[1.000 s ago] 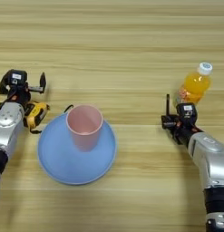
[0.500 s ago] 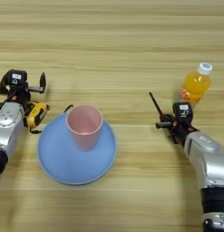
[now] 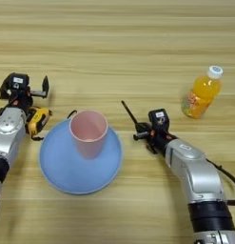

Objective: Move the objects on the table

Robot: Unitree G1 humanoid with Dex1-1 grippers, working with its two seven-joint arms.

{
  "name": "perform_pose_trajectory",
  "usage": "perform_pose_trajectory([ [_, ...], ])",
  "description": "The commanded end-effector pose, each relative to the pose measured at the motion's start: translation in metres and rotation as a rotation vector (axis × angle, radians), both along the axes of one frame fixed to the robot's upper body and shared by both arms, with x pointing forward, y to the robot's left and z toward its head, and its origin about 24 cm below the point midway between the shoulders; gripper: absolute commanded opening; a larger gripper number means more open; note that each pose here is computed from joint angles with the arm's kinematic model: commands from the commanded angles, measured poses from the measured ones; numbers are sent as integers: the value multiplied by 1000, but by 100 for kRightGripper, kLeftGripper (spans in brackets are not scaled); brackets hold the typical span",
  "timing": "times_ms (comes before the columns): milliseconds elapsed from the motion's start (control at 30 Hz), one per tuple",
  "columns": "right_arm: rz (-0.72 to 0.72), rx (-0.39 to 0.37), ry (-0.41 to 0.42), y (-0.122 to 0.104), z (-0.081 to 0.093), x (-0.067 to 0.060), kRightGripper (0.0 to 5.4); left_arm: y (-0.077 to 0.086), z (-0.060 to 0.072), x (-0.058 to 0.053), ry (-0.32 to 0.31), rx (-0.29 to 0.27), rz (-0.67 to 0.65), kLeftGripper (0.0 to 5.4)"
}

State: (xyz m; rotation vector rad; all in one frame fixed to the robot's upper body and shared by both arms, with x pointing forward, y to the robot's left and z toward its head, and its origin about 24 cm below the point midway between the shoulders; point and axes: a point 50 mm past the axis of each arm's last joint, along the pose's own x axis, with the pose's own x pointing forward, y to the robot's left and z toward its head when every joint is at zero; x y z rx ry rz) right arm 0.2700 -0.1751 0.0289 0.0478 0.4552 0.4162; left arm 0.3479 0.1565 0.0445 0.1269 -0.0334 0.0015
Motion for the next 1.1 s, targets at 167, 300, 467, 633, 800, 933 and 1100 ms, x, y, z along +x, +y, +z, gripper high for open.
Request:
perform_pose_trajectory([
  [167, 40, 12, 52, 15, -13, -4, 21, -2, 6, 2, -19, 8, -6, 540],
  [300, 35, 20, -32, 15, -4, 0, 93, -2, 5, 2, -19, 9, -7, 540],
  [467, 41, 12, -162, 17, 10, 5, 154, -2, 5, 2, -19, 9, -7, 540],
  [633, 4, -2, -318, 13, 31, 16, 213, -1, 5, 2, -18, 9, -7, 540],
  [800, -16, -3, -423, 9, 51, 24, 264, 1, 5, 2, -19, 9, -6, 540],
  [933, -40, -16, -509, 4, 66, 29, 306, 2, 5, 2, -18, 10, -6, 540],
  [1100, -104, -32, -584, -8, 81, 37, 360, 2, 4, 1, -18, 10, -6, 540],
])
